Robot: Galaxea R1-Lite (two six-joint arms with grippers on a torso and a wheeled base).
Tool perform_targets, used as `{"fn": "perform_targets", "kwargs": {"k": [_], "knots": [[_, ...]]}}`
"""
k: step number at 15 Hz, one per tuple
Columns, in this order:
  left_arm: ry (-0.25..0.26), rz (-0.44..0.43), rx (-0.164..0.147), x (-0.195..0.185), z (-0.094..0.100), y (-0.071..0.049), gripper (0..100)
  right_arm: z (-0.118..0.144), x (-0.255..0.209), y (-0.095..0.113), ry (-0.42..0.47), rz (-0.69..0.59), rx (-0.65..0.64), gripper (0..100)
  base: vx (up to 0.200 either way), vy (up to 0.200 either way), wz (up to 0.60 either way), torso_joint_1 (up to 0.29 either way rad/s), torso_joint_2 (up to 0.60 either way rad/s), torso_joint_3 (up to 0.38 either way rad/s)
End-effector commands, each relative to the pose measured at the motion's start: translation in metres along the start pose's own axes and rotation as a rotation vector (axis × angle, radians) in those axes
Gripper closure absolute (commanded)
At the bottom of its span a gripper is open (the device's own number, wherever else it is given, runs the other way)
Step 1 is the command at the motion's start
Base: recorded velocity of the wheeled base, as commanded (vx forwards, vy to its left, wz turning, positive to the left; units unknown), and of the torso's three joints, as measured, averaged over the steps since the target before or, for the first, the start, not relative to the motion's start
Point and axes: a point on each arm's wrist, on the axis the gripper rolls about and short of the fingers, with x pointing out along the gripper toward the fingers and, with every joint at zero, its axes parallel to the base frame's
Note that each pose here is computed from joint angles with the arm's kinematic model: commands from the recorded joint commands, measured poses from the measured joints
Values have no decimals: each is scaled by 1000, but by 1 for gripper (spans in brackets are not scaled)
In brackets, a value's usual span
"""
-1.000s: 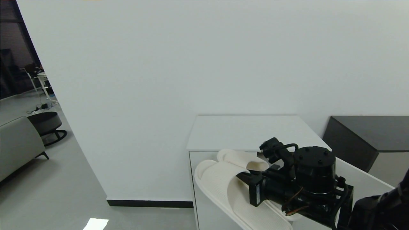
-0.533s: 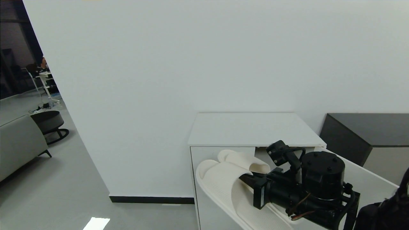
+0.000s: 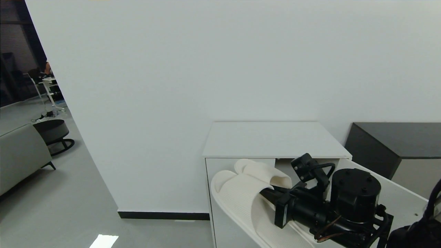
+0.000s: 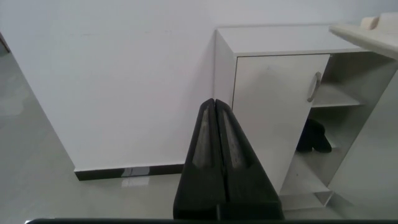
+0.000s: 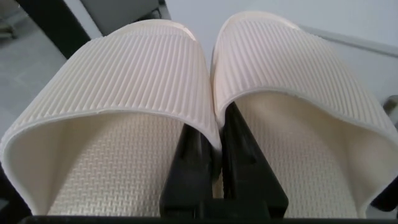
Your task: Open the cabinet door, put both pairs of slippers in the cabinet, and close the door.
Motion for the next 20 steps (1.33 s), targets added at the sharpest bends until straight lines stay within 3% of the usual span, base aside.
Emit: {"fn": "perform_targets", "kwargs": {"k": [1,15,20], "knots": [[1,2,0,0,0,0,100,-7,0,-2,-7,2,-2,100,0,-200,0,2,-2,2],[1,0,1,0,0,0,100,-16,-7,-6,11,-9,-44,100,0,-200,0,4,4,2],[1,0,0,0,0,0,100,-21,-11,-6,35,7,-76,100,0,0,-240,2,3,0]]}}
